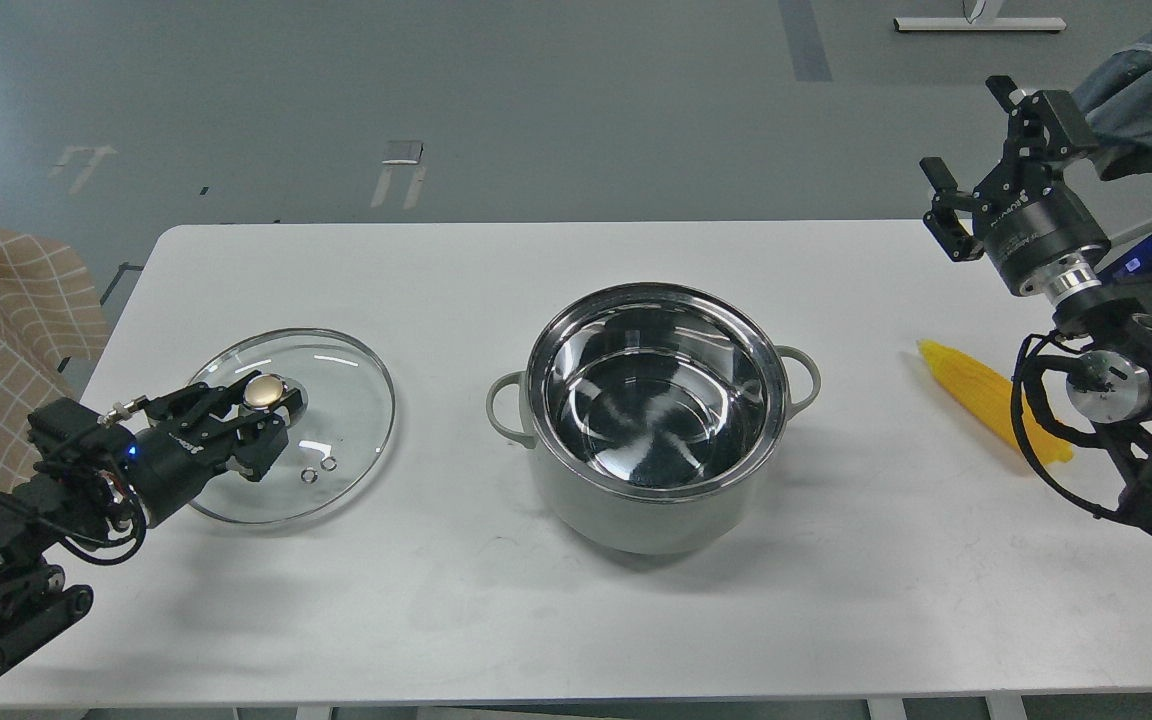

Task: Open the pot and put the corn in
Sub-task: 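Lower the glass lid onto the table beside the pot, left gripper, then release the lid and raise the left gripper away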

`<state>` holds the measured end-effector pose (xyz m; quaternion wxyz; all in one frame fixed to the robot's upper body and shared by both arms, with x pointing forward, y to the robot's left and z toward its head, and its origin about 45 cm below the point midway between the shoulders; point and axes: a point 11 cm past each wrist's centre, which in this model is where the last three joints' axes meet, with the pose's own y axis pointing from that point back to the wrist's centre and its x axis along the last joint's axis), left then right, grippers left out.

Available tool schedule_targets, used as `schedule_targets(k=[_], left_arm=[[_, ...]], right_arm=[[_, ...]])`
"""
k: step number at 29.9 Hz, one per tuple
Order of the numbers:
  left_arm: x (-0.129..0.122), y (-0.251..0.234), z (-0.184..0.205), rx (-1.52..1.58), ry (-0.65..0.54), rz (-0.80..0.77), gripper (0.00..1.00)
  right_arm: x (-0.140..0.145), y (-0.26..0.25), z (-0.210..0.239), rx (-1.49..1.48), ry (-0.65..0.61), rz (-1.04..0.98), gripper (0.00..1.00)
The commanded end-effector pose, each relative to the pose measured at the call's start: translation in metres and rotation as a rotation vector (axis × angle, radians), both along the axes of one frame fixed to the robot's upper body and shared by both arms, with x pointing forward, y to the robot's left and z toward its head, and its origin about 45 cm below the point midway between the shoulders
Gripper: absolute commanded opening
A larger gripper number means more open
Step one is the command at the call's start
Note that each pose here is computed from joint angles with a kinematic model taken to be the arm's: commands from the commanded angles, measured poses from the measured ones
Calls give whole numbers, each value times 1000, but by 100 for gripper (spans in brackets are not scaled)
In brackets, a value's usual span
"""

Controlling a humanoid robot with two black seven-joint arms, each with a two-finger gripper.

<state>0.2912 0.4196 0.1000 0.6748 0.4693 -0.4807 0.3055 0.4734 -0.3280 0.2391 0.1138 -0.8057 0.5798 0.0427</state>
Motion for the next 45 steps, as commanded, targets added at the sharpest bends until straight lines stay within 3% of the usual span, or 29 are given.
schedule_targets(k=[1, 9, 10, 12, 13, 15, 20, 27, 31, 37, 41, 45], left_arm=[[-5, 2, -5, 7, 17, 2, 39], [-6, 5, -6, 12, 20, 9, 51], [-6, 5, -6, 12, 20, 9, 54], [-6, 5, -5, 13, 18, 10, 77], [-6, 5, -5, 13, 18, 10, 77], [-5, 5, -5, 13, 17, 10, 87], [-4, 5, -5, 13, 15, 9, 94], [11, 0, 13, -47, -37, 33, 95], [55, -3, 95, -249, -193, 103, 95], [110, -13, 204, -706, -128, 158, 95], [129, -33, 258, -1045, -2, 78, 95], [135, -46, 288, -1275, 50, -6, 95]], right_arm=[[0, 1, 0, 1, 0, 3, 99], [0, 1, 0, 1, 0, 3, 99], [0, 1, 0, 1, 0, 3, 99], [0, 2, 0, 1, 0, 4, 99], [0, 2, 0, 1, 0, 4, 99], [0, 1, 0, 1, 0, 3, 99], [0, 1, 0, 1, 0, 3, 99], [0, 1, 0, 0, -1, 3, 99], [1, -3, 3, -9, -5, 1, 99], [4, -13, 19, -240, -23, 57, 99], [3, -24, 30, -548, -24, 148, 99], [-3, -32, 42, -828, -33, 250, 99]])
